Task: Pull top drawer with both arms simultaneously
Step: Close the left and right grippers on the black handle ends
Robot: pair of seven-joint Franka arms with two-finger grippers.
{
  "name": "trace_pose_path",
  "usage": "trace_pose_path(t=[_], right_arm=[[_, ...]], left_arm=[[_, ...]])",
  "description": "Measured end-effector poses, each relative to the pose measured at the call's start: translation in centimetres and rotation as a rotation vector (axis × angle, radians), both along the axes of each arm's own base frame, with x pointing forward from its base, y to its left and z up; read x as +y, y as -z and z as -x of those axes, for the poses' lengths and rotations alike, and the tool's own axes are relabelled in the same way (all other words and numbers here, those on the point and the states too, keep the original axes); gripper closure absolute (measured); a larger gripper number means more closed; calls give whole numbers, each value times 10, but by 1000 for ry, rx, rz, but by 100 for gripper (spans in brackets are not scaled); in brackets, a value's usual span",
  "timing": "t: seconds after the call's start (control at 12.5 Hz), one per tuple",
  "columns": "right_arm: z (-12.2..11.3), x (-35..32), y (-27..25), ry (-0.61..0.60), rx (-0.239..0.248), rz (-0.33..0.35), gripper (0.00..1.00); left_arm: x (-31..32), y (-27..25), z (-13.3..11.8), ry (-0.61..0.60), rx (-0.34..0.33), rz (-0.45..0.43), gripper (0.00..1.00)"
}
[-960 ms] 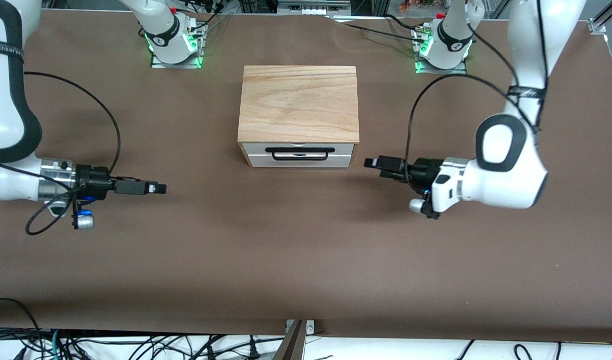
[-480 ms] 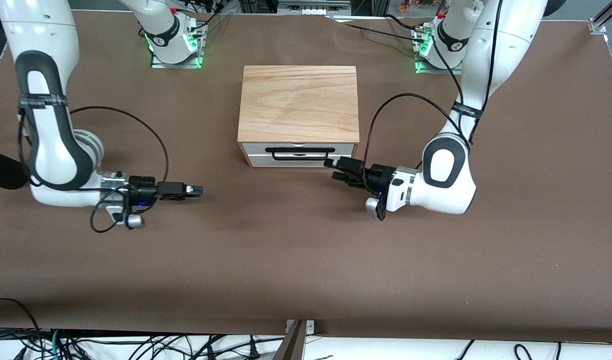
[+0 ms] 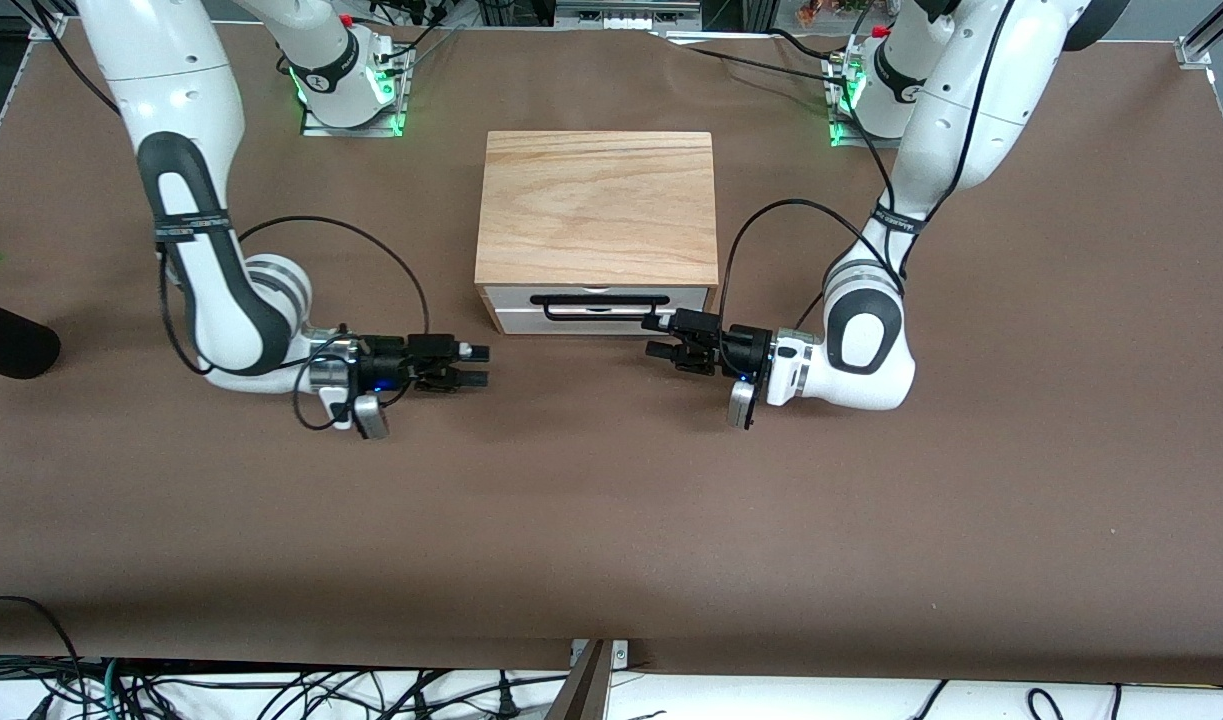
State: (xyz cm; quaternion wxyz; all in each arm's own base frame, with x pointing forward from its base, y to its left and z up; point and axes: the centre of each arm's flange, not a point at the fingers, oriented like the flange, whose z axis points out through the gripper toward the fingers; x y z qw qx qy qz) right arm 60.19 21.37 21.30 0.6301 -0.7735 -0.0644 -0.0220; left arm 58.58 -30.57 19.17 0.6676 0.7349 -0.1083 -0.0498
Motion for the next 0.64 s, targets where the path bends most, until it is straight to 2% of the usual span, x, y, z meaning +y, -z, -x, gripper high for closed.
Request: trace_pose_path(t=[0.08, 0.32, 0.4, 0.56, 0.64], right_arm=[[7, 11, 5, -8, -16, -10, 0], [18, 34, 19, -23, -24, -32, 0], [22, 42, 23, -27, -27, -42, 0], [34, 56, 32, -34, -21, -79, 0], [41, 61, 35, -45, -20, -99, 0]], left_arm=[[-3, 3, 4, 3, 10, 5, 16], [-12, 6, 14, 20, 26, 15, 37], [-13, 8, 17, 23, 34, 14, 37], [-10, 14, 19, 17, 42, 4, 60], [-10, 16, 19, 18, 45, 4, 60]])
